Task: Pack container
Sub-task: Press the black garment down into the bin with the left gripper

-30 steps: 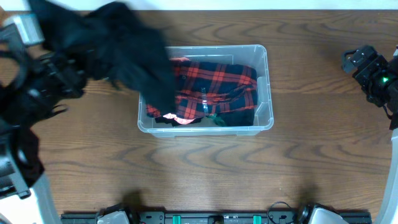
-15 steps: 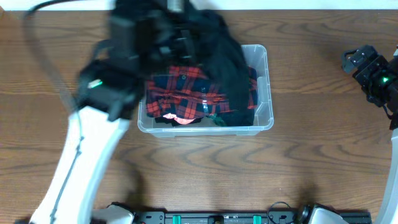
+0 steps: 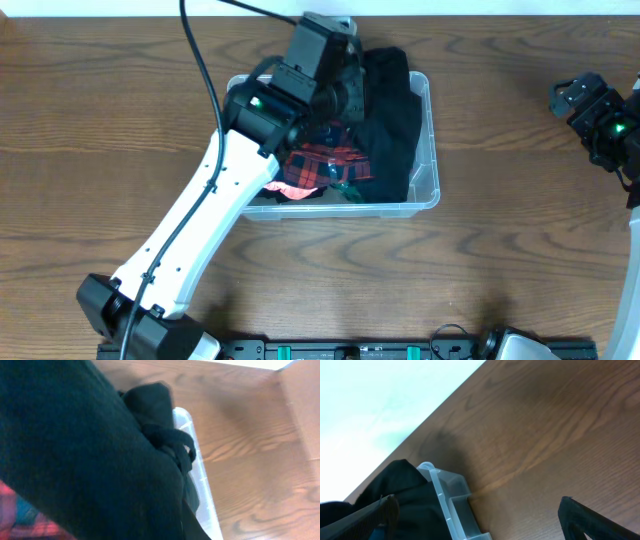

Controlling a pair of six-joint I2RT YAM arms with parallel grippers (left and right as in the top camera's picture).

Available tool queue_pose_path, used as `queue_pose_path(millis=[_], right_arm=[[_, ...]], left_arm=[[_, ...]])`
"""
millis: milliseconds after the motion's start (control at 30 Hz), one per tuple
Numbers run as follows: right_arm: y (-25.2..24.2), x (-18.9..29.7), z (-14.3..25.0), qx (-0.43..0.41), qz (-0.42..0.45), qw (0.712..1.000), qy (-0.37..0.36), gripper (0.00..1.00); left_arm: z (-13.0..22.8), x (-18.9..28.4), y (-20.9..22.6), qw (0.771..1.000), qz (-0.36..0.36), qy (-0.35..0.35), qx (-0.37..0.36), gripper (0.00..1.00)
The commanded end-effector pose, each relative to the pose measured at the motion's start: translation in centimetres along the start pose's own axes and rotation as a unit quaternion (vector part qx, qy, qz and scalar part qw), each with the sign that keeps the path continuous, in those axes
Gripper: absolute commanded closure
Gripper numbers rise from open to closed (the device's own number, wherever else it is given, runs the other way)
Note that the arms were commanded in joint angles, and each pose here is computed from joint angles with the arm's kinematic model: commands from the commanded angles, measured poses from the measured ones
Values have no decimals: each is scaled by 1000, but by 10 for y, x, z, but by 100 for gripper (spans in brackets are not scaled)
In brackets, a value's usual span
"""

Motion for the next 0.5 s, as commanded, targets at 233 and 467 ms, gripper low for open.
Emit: queue_pose_path(millis=[233,467], right_arm=[[-2,1,-1,1,2,1000,-2,1],[-2,1,-1,1,2,1000,-2,1]], left_arm=[[37,9,11,989,-140,35,30,94],[54,13,18,978,-203,44,17,75]])
Point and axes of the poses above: each gripper's point midway between its finger pads, its own x axis back along the fingers, its own y axis along the line the jaws close on, z = x × y, the point moved 8 cm from there along x, back along the fingers, and after that the axes turned 6 degrees about x, right-handed, at the moved point
